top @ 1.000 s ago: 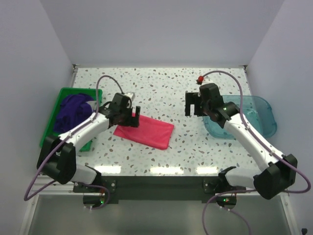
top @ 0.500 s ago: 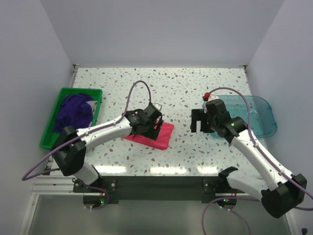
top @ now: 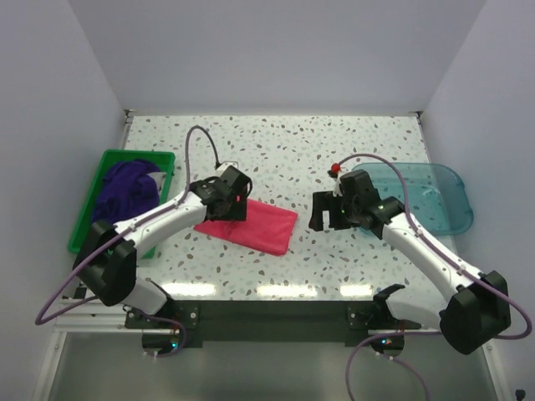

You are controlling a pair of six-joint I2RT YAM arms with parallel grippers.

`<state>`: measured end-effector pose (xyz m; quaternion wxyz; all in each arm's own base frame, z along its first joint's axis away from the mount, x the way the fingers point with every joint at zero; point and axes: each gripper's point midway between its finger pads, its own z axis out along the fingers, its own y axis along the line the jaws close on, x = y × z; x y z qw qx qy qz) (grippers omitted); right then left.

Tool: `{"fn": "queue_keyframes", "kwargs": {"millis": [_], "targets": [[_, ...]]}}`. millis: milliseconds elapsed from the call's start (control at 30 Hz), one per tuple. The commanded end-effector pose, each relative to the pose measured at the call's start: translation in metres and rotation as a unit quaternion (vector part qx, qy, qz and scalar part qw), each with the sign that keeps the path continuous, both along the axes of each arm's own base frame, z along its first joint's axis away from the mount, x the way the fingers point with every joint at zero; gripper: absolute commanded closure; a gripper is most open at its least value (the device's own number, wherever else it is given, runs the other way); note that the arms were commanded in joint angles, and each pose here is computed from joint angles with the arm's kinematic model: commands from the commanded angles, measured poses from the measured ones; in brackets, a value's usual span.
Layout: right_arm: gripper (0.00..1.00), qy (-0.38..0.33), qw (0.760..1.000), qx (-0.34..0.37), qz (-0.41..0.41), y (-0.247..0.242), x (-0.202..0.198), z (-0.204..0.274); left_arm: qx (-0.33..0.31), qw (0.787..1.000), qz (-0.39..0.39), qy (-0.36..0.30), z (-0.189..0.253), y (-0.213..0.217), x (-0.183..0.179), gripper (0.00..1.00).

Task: Fold and stack the towels
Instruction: Smooth out wrinkles on the folded towel

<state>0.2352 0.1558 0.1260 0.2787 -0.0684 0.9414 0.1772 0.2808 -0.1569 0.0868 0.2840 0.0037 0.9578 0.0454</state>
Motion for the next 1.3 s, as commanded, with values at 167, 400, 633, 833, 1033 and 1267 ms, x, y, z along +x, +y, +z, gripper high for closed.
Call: {"fn": "queue_keyframes", "kwargs": {"millis": [167, 400, 633, 833, 1033, 1267], "targets": [[0.09, -0.017, 0.999, 0.027, 0.016, 0.026, 0.028, 0.007, -0.061, 0.997, 0.006, -0.04, 0.021, -0.034, 0.024, 0.16], [0.09, -0.006, 0.999, 0.027, 0.015, 0.027, 0.026, 0.0, -0.017, 0.999, -0.007, -0.043, 0.011, -0.043, 0.035, 0.23], [0.1, -0.008, 1.0, 0.021, 0.014, 0.025, 0.026, 0.0, 0.011, 0.999, -0.007, -0.038, 0.002, -0.043, 0.039, 0.49], [0.09, -0.006, 1.0, 0.018, 0.019, 0.025, 0.026, -0.001, 0.037, 0.998, 0.019, -0.044, 0.004, -0.021, 0.036, 0.75], [0.09, -0.006, 1.0, 0.018, 0.025, 0.026, 0.027, -0.001, 0.048, 0.996, 0.056, -0.042, 0.001, 0.013, 0.028, 0.82], [0.09, 0.0, 0.999, 0.015, 0.03, 0.026, 0.024, -0.004, 0.06, 0.993, 0.101, -0.034, -0.005, 0.059, 0.017, 0.84]]}}
